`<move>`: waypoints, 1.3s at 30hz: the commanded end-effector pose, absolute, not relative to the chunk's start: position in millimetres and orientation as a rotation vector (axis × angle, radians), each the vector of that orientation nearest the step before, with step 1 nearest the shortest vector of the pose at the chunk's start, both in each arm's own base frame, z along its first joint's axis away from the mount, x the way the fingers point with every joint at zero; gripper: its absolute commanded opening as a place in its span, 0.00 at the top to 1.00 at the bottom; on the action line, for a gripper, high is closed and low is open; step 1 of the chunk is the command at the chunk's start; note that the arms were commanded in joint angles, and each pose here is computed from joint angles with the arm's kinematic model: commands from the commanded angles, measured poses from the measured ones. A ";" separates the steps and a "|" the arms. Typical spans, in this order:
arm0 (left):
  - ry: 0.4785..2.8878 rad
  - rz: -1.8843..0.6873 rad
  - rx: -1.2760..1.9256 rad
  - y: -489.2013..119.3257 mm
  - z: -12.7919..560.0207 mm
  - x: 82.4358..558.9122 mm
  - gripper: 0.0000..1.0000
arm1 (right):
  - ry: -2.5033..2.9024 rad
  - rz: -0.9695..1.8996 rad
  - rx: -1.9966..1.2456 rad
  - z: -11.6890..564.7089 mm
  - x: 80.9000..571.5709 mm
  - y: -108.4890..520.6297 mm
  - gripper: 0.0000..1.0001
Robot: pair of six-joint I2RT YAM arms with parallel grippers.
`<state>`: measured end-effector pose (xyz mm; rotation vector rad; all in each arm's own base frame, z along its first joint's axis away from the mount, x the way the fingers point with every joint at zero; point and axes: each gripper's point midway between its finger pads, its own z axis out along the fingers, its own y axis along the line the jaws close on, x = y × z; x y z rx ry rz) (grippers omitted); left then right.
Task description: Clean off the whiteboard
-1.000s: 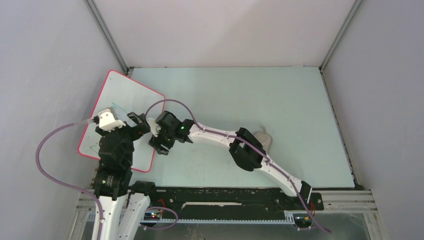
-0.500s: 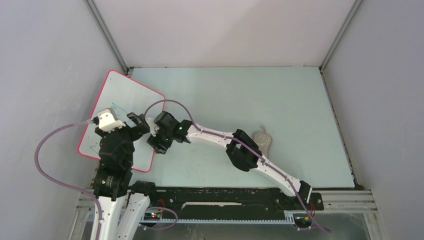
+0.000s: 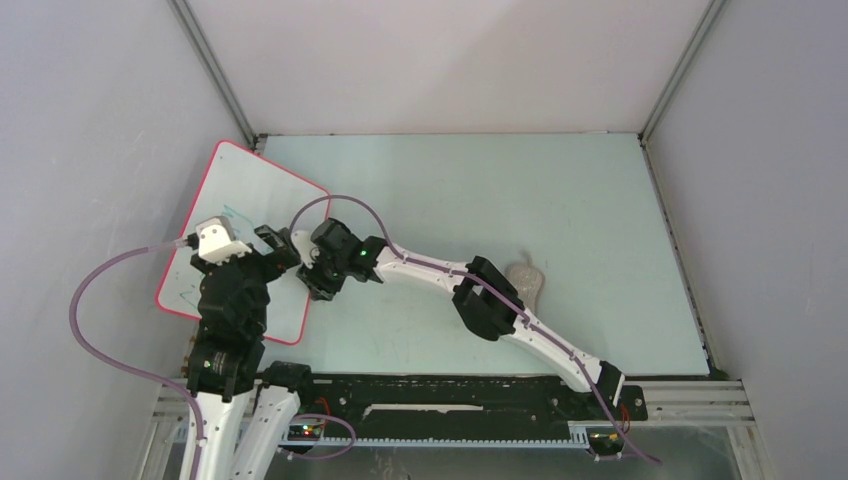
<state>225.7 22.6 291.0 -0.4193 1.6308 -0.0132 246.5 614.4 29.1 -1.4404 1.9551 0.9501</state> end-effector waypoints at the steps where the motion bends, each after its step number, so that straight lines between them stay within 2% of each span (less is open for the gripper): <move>1: 1.609 0.010 -0.433 27.5 296.9 224.6 0.01 | 1.892 0.974 -1.425 44.4 247.9 625.7 0.59; 13: 1.597 0.001 -0.431 26.9 298.5 225.4 0.02 | 1.862 0.947 -1.434 41.5 251.6 627.8 0.67; 20: 1.604 0.005 -0.429 27.0 297.1 226.0 0.02 | 1.884 0.896 -1.396 44.7 256.9 624.5 0.85; 27: 1.616 -0.005 -0.420 24.0 295.8 229.6 0.02 | 1.931 0.817 -1.369 41.1 262.3 608.6 0.99; 39: 1.609 -0.008 -0.421 24.1 297.2 229.1 0.02 | 2.036 0.565 -1.221 31.3 277.2 551.0 1.00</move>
